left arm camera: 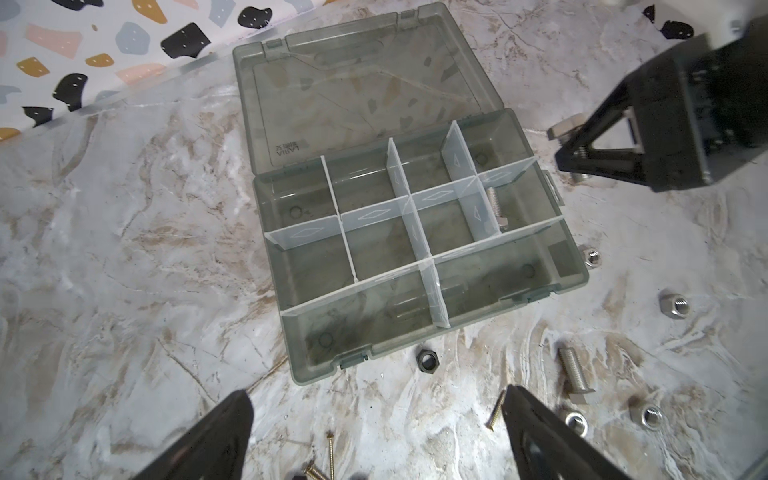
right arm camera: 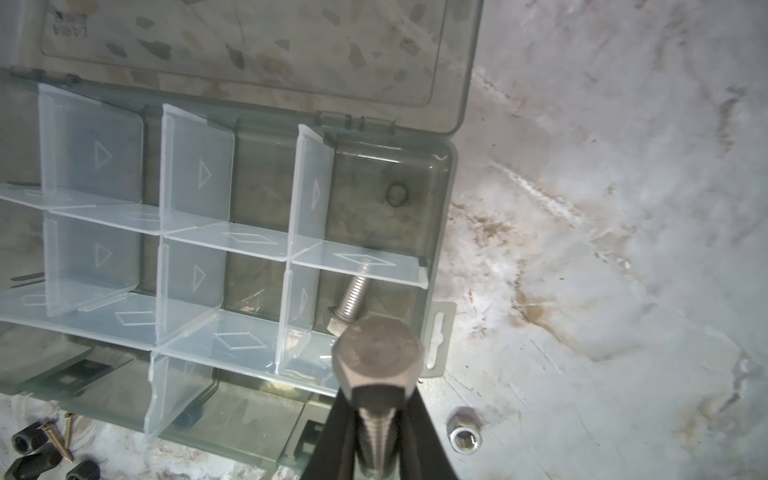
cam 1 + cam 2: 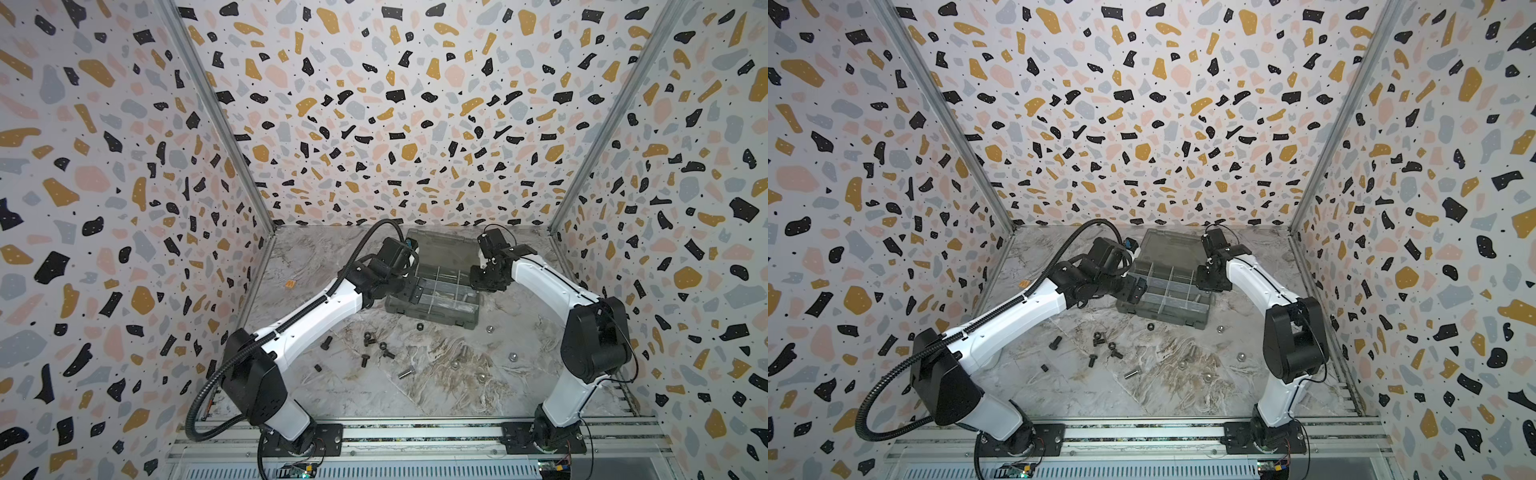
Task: Sort the screws and nuts into containers
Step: 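Lift the second bolt with the right gripper over the same compartment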
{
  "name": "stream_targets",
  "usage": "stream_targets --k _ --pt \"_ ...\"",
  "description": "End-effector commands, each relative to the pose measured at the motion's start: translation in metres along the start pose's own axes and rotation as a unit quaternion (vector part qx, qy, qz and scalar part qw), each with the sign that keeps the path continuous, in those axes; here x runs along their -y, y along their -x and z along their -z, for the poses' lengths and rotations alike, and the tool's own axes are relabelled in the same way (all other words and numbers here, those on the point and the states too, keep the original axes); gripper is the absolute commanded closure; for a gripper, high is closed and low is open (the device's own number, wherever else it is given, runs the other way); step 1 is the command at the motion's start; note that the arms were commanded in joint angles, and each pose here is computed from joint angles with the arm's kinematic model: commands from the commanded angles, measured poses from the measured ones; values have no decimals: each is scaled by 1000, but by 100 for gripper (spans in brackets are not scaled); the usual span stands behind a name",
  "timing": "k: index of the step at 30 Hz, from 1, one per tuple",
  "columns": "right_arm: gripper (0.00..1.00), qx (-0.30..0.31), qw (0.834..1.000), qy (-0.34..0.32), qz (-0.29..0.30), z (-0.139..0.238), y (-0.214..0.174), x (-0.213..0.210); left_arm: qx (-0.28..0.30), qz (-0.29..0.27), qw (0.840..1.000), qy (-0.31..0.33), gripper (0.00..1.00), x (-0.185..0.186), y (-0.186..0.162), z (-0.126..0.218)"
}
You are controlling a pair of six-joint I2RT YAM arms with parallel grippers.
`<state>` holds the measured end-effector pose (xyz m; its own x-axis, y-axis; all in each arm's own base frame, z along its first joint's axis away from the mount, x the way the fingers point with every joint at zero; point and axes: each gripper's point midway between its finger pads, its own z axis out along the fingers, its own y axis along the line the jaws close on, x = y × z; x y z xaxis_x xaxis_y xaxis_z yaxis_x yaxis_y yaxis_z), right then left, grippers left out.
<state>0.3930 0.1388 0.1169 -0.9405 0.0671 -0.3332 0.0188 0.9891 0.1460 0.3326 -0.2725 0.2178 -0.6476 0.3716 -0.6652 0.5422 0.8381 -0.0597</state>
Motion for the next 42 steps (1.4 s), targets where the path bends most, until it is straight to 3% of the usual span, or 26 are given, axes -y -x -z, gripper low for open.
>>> stream_targets --k 1,16,42 --pt "94 3 1000 17 -1 3 7 -11 25 -12 998 -51 4 18 7 14" --pt "91 -29 999 26 5 -30 -6 -14 17 -34 971 -234 3 79 -2 25" --pt "86 -32 999 24 7 -30 -23 -11 12 -27 969 -246 3 80 -18 28"
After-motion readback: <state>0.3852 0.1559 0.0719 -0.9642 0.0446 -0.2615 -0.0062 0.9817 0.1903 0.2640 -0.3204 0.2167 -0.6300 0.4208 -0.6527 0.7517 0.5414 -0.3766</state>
